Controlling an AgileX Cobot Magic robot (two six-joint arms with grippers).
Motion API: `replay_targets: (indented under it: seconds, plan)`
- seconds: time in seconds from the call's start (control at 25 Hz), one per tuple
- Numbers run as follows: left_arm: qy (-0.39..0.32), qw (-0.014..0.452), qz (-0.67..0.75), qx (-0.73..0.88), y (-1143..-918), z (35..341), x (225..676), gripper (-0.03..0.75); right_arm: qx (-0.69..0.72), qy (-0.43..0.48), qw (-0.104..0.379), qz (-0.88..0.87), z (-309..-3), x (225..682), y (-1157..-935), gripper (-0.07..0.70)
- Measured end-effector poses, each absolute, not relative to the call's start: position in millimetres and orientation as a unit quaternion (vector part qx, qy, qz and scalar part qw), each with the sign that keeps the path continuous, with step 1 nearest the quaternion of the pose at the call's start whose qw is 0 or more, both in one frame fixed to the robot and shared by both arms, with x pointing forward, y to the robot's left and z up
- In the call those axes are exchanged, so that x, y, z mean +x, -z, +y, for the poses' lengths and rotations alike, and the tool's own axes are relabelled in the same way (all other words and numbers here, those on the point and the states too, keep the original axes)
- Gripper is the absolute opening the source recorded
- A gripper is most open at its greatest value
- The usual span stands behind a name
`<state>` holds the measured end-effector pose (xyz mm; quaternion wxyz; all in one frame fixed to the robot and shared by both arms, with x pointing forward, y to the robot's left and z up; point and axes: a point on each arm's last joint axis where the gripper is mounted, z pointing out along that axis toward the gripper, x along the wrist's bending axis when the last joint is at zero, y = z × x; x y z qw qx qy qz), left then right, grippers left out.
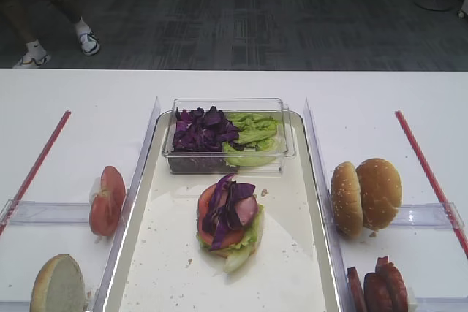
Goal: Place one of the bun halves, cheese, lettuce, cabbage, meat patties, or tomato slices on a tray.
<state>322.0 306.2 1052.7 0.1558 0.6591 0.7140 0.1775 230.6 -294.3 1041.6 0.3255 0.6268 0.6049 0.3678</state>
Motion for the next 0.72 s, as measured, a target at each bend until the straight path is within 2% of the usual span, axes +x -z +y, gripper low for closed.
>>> replay_targets:
  seconds: [0.2,0.72]
  plan:
    - [-0.235,0.202,0.7,0.644,-1050.2,307.7,287.0,0.622,0.627,-0.368,0.325,0.605,-294.3,230.6,-1041.6,0.036]
    - [-0.314,0.303,0.658,0.613,-1041.3,304.4,234.7,0.621,0.627,-0.368,0.325,0.605,-294.3,230.6,-1041.6,0.036]
